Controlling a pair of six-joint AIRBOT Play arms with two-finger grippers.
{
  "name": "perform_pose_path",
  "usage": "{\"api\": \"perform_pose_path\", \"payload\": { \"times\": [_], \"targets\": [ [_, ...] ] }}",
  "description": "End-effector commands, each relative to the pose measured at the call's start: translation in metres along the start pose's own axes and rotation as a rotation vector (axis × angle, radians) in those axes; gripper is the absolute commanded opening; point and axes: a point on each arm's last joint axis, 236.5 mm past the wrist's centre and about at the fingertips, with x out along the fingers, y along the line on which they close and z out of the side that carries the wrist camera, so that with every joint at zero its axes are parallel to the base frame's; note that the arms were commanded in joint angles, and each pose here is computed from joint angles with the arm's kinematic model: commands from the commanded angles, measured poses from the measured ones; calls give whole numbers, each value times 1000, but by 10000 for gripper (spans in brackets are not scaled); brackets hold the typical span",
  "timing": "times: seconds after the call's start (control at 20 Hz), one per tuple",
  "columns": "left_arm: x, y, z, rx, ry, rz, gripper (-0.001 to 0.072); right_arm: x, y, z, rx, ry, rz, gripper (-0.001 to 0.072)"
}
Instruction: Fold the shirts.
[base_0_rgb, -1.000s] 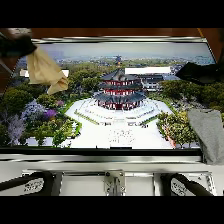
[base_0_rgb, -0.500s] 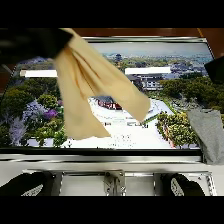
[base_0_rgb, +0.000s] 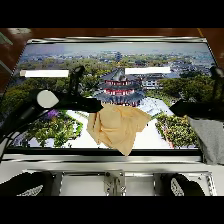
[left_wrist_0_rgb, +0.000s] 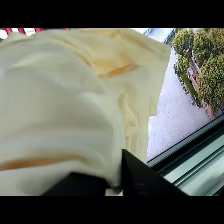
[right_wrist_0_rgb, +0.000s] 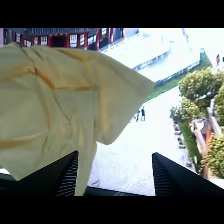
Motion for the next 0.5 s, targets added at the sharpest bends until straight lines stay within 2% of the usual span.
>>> {"api": "perform_pose_path", "payload": {
  "times": [0.0, 0.05, 0.1, 0.15, 0.25, 0.45],
  "targets": [
    [34, 21, -4, -126, 6, -11, 377, 51, 1, -19, 109, 77, 111, 606],
    [30, 28, 4, -136, -12, -4, 500, 58, 2, -19, 120, 92, 130, 670],
    [21, 40, 10, -159, -17, 8, 586, 64, 1, -19, 131, 105, 141, 670],
    [10, 56, 12, -184, 7, 27, 610, 69, -1, -22, 128, 127, 144, 670],
    [-17, 96, -2, -230, 108, 73, 610, 77, -13, -38, 116, 206, 115, 670],
    [-58, 137, -67, -335, 331, 73, 604, 83, -21, -85, 109, 440, 123, 669]
  ]
}}
